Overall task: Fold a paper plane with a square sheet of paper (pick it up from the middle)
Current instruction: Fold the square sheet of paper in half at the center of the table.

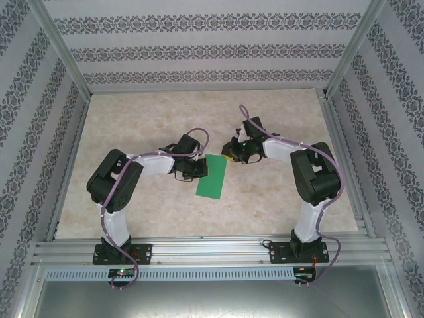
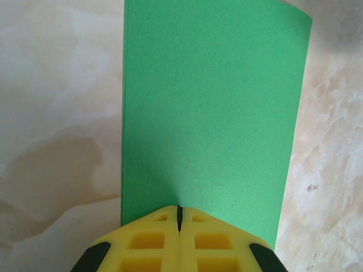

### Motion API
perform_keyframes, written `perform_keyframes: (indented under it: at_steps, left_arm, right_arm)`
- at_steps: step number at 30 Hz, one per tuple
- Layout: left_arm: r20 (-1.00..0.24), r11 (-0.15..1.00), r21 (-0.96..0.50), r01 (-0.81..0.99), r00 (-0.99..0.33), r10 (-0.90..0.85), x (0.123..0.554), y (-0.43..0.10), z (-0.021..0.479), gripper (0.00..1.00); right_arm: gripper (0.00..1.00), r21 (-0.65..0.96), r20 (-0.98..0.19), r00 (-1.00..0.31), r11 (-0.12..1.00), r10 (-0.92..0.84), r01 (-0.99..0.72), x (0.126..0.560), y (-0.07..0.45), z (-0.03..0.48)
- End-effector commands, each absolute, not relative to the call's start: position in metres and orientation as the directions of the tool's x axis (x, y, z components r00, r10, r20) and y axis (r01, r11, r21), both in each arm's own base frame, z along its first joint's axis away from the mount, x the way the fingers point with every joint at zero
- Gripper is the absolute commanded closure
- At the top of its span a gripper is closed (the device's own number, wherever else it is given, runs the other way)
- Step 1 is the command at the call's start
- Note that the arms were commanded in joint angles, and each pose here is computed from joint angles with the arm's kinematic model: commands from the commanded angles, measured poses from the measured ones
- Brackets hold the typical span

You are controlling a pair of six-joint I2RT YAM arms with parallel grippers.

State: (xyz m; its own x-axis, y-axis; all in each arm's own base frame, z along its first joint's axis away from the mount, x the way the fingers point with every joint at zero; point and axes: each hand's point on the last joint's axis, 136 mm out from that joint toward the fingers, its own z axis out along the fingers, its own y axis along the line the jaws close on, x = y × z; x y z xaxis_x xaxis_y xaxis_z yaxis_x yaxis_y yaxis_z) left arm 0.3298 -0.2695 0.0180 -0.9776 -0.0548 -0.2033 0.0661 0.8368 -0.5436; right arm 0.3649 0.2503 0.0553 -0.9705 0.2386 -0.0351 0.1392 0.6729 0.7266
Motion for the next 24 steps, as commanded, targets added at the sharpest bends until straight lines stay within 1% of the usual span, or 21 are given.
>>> perform_keyframes:
  at_steps: [1,6,10,13,15,19,21,24]
  left_arm:
    - [-0.045,0.909,-0.416,-0.015,-0.998,-0.038,0.287,-0.240,-0.023,1.00]
    - [-0.041,0.910,-0.415,-0.014,-0.999,-0.034,0.288,-0.241,-0.024,1.00]
    - [-0.042,0.912,-0.411,-0.007,-0.999,-0.027,0.289,-0.241,-0.024,1.00]
    - [-0.042,0.911,-0.412,-0.009,-0.999,-0.028,0.289,-0.242,-0.024,1.00]
    - [-0.042,0.910,-0.415,-0.008,-0.999,-0.028,0.289,-0.242,-0.023,1.00]
    - [-0.044,0.911,-0.413,-0.004,-0.999,-0.024,0.291,-0.243,-0.023,1.00]
    - [-0.043,0.910,-0.414,-0.002,-0.999,-0.022,0.290,-0.243,-0.022,1.00]
    - [-0.046,0.910,-0.414,-0.003,-0.999,-0.024,0.291,-0.243,-0.021,1.00]
  right_arm:
    - [0.83,0.715,-0.023,-0.980,0.688,0.197,0.121,0.344,0.260,0.045]
    - [0.83,0.713,0.003,-0.981,0.688,0.192,0.137,0.325,0.264,0.030]
    - [0.83,0.662,0.041,-0.980,0.729,0.194,0.172,0.312,0.255,0.004]
    - [0.83,0.630,0.048,-0.979,0.755,0.199,0.184,0.306,0.247,-0.005]
    - [0.83,0.656,0.034,-0.981,0.737,0.190,0.165,0.308,0.251,0.004]
    - [0.83,0.734,-0.008,-0.990,0.673,0.142,0.091,0.309,0.268,0.038]
    - [0.82,0.755,-0.017,-0.993,0.653,0.117,0.064,0.302,0.277,0.051]
    - [0.82,0.762,0.002,-0.994,0.643,0.105,0.069,0.287,0.284,0.053]
